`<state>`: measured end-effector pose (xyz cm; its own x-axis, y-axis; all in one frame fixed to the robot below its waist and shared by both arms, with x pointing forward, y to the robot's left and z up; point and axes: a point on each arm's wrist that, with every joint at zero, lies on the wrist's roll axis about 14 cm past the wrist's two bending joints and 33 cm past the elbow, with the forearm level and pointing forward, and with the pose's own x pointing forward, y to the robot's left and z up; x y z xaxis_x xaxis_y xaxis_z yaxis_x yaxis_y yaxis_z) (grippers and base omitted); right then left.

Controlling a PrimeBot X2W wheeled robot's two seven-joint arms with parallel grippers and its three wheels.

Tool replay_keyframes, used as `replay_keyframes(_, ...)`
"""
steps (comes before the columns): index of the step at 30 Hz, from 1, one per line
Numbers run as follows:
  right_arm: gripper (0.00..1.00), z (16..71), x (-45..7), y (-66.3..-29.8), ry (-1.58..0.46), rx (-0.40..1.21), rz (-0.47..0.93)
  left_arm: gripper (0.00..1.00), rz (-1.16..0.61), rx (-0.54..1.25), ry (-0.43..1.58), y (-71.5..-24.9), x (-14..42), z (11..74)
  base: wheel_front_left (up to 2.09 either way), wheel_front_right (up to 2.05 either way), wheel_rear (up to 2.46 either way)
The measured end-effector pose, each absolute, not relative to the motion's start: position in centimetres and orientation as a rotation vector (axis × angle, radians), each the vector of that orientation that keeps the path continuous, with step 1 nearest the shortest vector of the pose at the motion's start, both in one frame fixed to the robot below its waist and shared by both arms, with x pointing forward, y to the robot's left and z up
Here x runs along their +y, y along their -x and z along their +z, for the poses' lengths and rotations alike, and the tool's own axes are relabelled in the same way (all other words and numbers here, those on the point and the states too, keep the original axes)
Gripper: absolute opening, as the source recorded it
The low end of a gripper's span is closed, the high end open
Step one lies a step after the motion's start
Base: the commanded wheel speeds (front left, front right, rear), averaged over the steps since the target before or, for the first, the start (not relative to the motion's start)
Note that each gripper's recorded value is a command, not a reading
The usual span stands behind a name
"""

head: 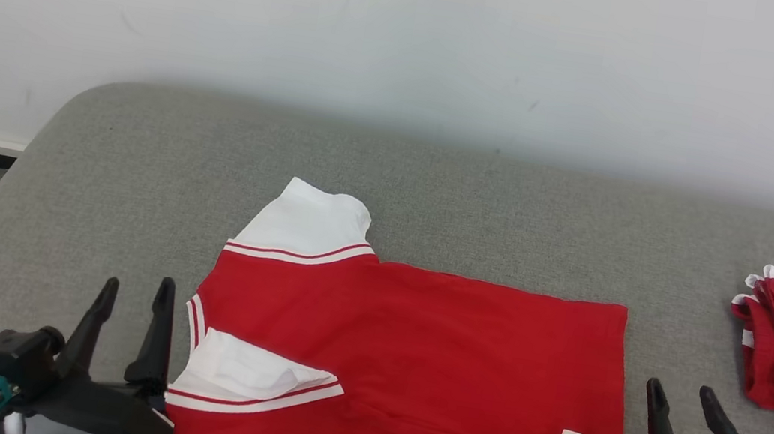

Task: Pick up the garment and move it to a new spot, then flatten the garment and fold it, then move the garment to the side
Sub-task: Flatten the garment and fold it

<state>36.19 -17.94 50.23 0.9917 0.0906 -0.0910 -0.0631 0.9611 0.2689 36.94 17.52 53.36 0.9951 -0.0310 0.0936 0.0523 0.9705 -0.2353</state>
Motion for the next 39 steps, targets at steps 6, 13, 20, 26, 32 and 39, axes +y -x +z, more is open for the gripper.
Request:
replay_keyframes(6, 1.00, 50.9, -18.7, -36.2, -0.278, 0.024, 0.044, 1.00, -0.113, -0.131, 0.290, -37.1, 15.4, 54.6, 0.00, 0.00, 0.00)
replay_keyframes(13, 1.00, 51.3, -18.6, -36.4, -0.291, -0.026, 0.039, 1.00, -0.174, -0.170, 0.340, -37.0, 14.1, 55.6, 0.00, 0.00, 0.00)
replay_keyframes(20, 1.00, 51.3, -19.9, -36.0, -0.231, -0.043, 0.002, 1.00, -0.211, -0.097, 0.262, -36.3, 13.5, 52.8, 0.00, 0.00, 0.00)
replay_keyframes(26, 1.00, 51.0, -20.3, -35.7, -0.171, -0.036, -0.007, 1.00, -0.203, -0.048, 0.221, -36.0, 13.6, 51.1, 0.00, 0.00, 0.00)
replay_keyframes(32, 1.00, 50.6, -20.8, -35.7, -0.161, -0.031, -0.024, 1.00, -0.200, -0.035, 0.210, -36.0, 13.7, 50.6, 0.00, 0.00, 0.00)
replay_keyframes(39, 1.00, 50.4, -21.0, -35.7, -0.138, -0.021, -0.027, 1.00, -0.198, -0.017, 0.205, -35.9, 13.7, 49.9, 0.00, 0.00, 0.00)
